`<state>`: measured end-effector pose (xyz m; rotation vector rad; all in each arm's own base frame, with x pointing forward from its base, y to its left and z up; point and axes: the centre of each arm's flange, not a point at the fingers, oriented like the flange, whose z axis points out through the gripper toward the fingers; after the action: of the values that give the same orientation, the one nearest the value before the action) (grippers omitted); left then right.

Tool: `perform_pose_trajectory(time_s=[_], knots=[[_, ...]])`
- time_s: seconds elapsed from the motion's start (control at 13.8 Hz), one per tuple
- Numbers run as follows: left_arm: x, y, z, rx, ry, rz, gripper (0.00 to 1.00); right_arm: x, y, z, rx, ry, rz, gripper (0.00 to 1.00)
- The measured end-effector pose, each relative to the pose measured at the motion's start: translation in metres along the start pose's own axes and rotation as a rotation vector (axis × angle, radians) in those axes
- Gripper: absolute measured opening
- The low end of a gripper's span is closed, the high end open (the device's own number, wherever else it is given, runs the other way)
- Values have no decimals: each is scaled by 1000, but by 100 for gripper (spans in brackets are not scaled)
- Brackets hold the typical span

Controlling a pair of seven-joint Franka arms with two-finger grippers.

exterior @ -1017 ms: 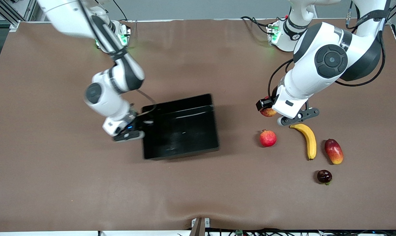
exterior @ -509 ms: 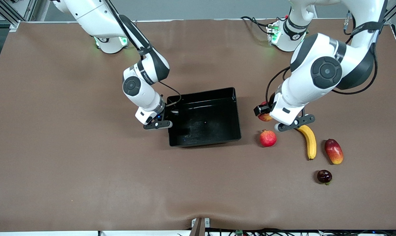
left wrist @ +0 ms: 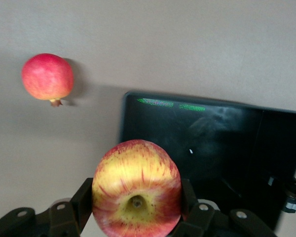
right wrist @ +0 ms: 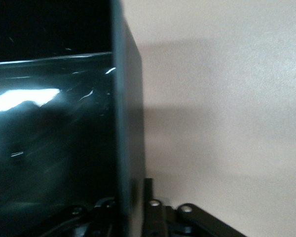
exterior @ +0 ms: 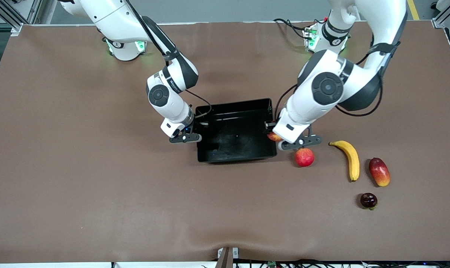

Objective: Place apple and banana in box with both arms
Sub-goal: 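Lower the apple with the left gripper while the right gripper releases the tray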

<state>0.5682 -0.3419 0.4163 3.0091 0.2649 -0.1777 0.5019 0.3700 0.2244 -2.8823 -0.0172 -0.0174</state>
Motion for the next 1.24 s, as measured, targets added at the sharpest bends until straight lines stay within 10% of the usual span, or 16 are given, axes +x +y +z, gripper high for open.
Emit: perform_pose_trajectory(time_s=[0.51, 1.24], knots=[[-35, 24, 54, 25, -30, 29, 73, 10, 5, -8, 2, 23, 12, 96], [-66, 24, 196, 65, -29, 6, 73, 68, 92, -116, -6, 16, 213, 100]])
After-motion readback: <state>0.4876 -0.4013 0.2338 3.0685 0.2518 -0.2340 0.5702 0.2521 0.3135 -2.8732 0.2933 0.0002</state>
